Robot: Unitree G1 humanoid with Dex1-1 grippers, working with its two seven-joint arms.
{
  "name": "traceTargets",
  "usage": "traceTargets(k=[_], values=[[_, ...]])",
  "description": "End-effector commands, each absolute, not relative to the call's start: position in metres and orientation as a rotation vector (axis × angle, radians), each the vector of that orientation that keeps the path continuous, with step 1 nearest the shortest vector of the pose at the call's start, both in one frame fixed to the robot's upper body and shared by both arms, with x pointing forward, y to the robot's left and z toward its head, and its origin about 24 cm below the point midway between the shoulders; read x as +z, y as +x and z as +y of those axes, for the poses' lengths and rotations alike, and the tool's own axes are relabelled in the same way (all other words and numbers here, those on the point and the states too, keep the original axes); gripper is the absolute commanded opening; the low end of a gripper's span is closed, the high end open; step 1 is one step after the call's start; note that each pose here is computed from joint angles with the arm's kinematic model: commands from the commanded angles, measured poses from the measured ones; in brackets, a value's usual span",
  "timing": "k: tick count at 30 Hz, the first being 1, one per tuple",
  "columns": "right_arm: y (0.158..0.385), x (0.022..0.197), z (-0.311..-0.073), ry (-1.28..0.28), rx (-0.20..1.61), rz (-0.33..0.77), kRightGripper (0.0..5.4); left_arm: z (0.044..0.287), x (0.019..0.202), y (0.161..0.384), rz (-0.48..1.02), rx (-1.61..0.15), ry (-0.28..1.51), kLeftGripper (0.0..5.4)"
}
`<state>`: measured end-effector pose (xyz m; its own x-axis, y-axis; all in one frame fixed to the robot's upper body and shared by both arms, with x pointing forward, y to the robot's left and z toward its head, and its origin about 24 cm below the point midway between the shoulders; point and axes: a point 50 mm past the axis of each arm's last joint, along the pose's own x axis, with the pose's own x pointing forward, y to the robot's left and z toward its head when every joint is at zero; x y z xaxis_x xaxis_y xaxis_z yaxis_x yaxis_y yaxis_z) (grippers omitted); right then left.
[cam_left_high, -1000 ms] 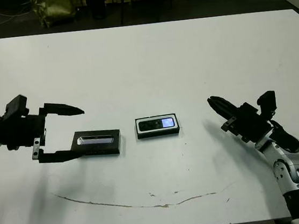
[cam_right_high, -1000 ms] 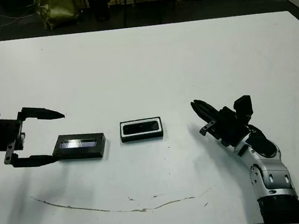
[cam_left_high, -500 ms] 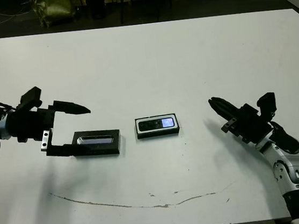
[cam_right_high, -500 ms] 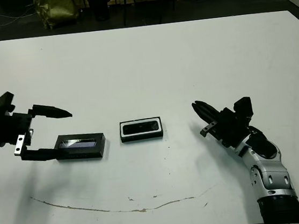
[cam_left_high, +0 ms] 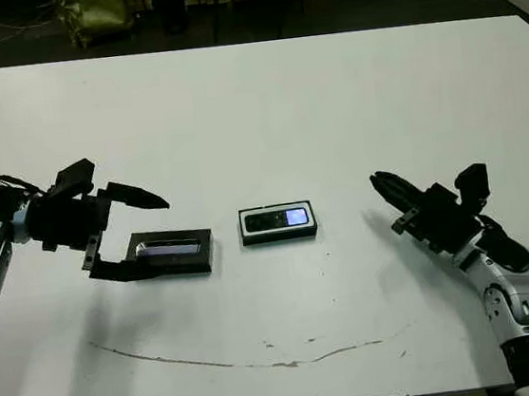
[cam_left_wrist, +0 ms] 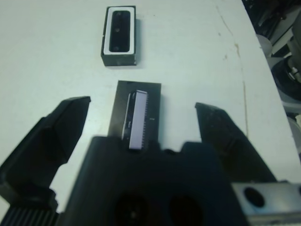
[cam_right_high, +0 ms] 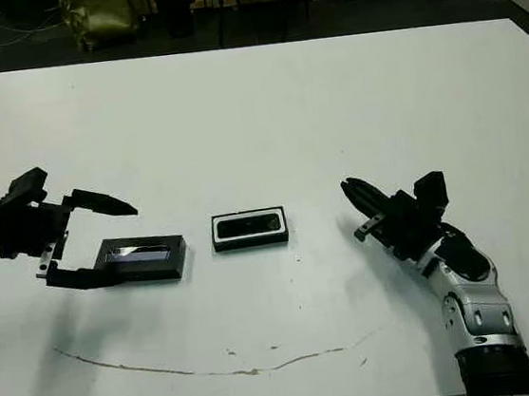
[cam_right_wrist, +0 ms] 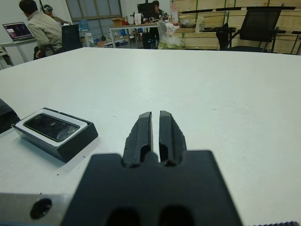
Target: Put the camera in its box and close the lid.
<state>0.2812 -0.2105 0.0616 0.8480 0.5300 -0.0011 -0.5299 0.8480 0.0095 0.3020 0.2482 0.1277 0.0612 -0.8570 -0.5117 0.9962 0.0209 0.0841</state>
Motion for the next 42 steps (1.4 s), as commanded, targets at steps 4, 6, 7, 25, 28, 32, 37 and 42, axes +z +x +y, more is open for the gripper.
traceTargets(k=[4, 6, 7, 25, 28, 32, 37, 42], values=[[0.279, 0.056, -0.213, 0.020, 0.550, 0.030, 0.00, 0.249, 0.116, 0.308, 0.449, -1.477, 0.452, 5.38], [0.278, 0.056, -0.213, 0.019, 0.547, 0.030, 0.00, 0.249, 0.116, 0.310, 0.465, -1.473, 0.462, 5.38], [0.278, 0.055, -0.213, 0.019, 0.546, 0.028, 0.00, 0.248, 0.116, 0.312, 0.471, -1.473, 0.473, 5.38], [0.277, 0.057, -0.214, -0.002, 0.537, 0.024, 0.00, 0.256, 0.106, 0.318, 0.587, -1.406, 0.426, 5.38], [0.277, 0.057, -0.214, 0.005, 0.544, 0.023, 0.00, 0.257, 0.106, 0.318, 0.590, -1.406, 0.420, 5.38], [0.278, 0.057, -0.215, 0.010, 0.546, 0.019, 0.00, 0.257, 0.107, 0.316, 0.602, -1.416, 0.446, 5.38], [0.278, 0.057, -0.216, 0.012, 0.546, 0.020, 0.00, 0.260, 0.106, 0.314, 0.608, -1.411, 0.458, 5.38], [0.278, 0.057, -0.215, 0.013, 0.545, 0.022, 0.00, 0.262, 0.104, 0.315, 0.625, -1.402, 0.455, 5.38]])
